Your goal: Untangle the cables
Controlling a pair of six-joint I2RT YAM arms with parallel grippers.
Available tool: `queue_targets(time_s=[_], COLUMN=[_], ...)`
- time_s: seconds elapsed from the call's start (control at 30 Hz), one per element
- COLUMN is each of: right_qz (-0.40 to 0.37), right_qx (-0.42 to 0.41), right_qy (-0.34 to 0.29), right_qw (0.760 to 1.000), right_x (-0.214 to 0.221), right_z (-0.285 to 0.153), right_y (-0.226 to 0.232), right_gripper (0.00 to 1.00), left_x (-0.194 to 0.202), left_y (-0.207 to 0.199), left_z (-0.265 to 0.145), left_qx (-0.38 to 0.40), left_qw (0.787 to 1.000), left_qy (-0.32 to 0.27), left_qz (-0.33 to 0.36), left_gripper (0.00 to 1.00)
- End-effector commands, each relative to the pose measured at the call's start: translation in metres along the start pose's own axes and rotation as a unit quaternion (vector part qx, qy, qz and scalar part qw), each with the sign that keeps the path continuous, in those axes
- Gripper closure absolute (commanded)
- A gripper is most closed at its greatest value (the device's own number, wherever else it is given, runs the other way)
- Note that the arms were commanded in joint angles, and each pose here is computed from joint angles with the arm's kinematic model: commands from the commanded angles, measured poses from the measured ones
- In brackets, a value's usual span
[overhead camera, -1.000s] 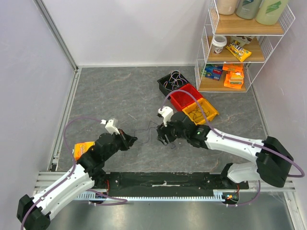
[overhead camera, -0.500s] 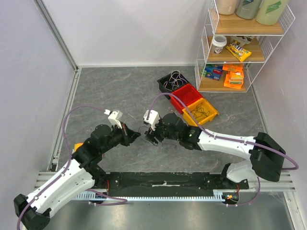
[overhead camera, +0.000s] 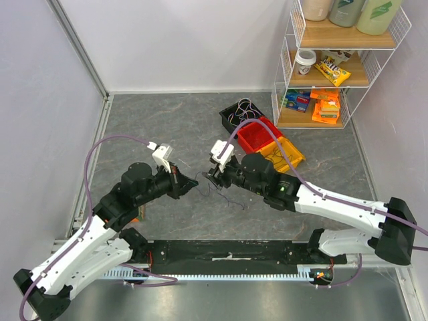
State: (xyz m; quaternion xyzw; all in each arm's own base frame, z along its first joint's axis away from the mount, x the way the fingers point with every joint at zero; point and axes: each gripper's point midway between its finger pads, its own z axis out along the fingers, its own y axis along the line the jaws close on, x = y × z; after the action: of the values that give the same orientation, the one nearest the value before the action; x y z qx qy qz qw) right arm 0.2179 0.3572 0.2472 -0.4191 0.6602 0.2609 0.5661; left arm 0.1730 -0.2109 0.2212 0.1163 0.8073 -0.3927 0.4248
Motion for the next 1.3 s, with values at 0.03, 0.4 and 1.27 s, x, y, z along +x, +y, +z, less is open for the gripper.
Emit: queue_targets(time_s=[0.03, 0.4, 1.27], right_qz=[0.004, 0.033, 0.159], right_qx=[-0.003, 0.028, 0.501], right_qy=[-0.03, -0.041, -0.055], right_qw=[1.0, 0.998, 0.849], right_x=[-0.035, -0.052, -0.12], right_z=[-0.008, -0.018, -0.172], right_y=[-0.002, -0.013, -0.275], right_gripper=[0.52, 0.91, 1.0], left_x=[-0.025, -0.056, 0.058], left_y=[-0.03, -0.06, 0.009], left_z=[-0.008, -0.015, 0.022], left_qx=[0.052, 0.093, 0.113], left_qw=[0.998, 0.994, 0.989], left_qy=[-0.009, -0.028, -0.055], left_qz=[0.034, 0.048, -0.083], left_gripper=[0.98, 0.98, 0.14])
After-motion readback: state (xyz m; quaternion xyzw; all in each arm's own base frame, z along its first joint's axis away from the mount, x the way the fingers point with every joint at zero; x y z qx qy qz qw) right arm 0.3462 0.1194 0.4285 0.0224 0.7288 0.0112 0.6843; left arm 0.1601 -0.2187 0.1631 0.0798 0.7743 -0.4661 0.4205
